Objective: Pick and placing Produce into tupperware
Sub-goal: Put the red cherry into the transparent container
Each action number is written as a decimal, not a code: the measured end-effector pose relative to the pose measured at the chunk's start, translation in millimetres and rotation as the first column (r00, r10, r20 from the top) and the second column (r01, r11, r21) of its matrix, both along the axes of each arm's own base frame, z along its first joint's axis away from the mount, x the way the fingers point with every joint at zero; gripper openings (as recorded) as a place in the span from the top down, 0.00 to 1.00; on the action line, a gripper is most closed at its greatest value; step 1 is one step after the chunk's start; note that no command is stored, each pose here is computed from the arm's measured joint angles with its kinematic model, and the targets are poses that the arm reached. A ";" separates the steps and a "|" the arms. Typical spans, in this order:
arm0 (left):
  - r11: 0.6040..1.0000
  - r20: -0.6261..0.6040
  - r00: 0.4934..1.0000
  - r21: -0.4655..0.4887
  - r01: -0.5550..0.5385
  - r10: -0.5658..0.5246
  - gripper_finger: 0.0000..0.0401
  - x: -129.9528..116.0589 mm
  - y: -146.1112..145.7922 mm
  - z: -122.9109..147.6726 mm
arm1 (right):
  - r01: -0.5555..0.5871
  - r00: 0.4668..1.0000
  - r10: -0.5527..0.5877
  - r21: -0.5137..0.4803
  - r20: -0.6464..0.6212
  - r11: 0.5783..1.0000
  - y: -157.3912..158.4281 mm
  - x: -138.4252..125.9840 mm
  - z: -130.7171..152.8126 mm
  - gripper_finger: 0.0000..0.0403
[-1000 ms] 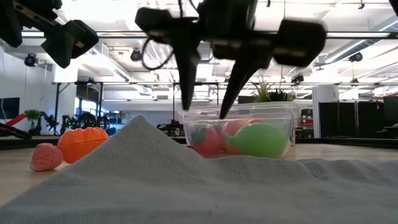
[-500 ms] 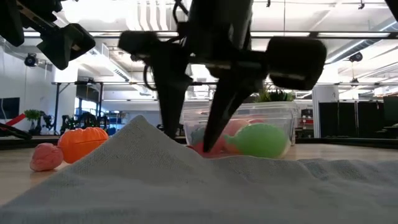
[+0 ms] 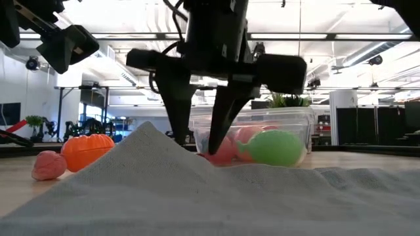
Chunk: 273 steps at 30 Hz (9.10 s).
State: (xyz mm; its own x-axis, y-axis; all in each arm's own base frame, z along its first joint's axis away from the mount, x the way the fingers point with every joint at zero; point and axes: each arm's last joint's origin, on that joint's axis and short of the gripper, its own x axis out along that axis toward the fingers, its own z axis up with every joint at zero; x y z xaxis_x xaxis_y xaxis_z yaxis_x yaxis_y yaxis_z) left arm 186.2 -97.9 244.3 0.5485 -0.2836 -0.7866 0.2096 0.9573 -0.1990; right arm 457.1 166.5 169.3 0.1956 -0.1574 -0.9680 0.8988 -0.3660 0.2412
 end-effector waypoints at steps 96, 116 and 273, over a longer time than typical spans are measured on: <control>1.000 0.002 1.000 0.025 0.010 -0.010 0.39 -0.6 0.7 -0.3 | -0.110 0.970 0.067 -0.174 -0.234 0.979 -26.3 -40.7 63.2 0.85; 0.997 -0.024 0.996 -0.019 -0.081 0.081 0.39 -1.5 1.9 0.1 | -0.473 0.845 0.390 -0.170 -0.365 0.864 -91.2 -28.0 72.1 0.70; 0.914 -0.298 0.945 0.332 0.233 -0.132 0.39 83.4 108.9 -67.9 | 0.049 0.104 0.956 -0.962 0.273 0.269 -157.7 -362.9 26.1 0.49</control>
